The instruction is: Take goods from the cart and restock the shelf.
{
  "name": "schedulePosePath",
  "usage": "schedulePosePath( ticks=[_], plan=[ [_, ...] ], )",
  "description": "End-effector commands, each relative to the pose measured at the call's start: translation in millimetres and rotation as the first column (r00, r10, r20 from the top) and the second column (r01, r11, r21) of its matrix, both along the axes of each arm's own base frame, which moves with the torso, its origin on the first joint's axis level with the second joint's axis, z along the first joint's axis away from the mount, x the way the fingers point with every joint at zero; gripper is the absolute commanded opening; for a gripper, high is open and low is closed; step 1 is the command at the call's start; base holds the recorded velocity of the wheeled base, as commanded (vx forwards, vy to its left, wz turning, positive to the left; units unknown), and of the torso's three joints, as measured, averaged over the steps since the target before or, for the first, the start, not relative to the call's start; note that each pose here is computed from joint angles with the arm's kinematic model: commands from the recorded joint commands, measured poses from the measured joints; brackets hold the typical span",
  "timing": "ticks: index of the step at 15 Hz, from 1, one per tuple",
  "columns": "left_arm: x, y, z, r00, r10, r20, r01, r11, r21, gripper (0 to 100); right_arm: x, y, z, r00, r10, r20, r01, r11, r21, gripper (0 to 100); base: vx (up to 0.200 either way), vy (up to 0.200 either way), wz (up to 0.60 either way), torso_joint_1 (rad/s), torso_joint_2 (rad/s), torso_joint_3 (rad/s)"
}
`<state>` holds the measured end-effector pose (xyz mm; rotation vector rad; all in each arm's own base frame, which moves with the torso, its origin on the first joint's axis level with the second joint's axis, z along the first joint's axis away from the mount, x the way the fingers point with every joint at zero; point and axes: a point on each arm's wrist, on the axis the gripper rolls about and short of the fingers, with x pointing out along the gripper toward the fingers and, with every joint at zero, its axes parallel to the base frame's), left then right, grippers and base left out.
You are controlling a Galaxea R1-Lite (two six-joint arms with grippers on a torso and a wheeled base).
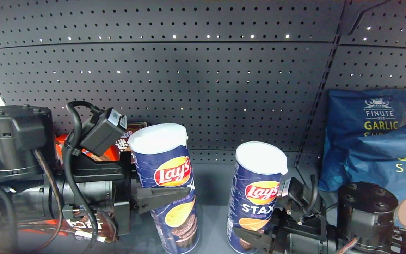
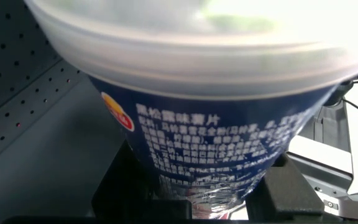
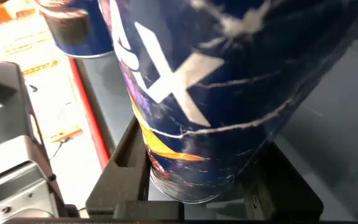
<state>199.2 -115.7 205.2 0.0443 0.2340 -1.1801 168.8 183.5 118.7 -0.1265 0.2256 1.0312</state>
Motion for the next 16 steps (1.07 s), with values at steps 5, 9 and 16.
schedulePosePath(
  ticks=[5, 9, 16],
  plan=[
    [4, -1.7, -2.2, 1.0, 0.001, -0.007, -0.001, 1.0, 0.004, 0, -2, 2, -3, 1.0, 0.005, -0.023, -0.005, 1.0, -0.002, 0, 0.0, 0.0, 0.0, 0.0, 0.0, 0.0],
    [5, -2.6, -4.0, 1.0, 0.0, -0.013, 0.0, 1.0, 0.008, 0, 1, 5, -9, 0.999, 0.001, -0.037, -0.002, 1.0, -0.018, 0, 0.0, 0.0, 0.0, 0.0, 0.0, 0.0],
    [7, -3.1, -4.2, 1.0, 0.0, -0.014, 0.0, 1.0, 0.008, 0, 7, 10, -16, 0.999, -0.018, -0.046, 0.016, 0.999, -0.04, 100, 0.0, 0.0, 0.0, 0.0, 0.0, 0.0]
  ],
)
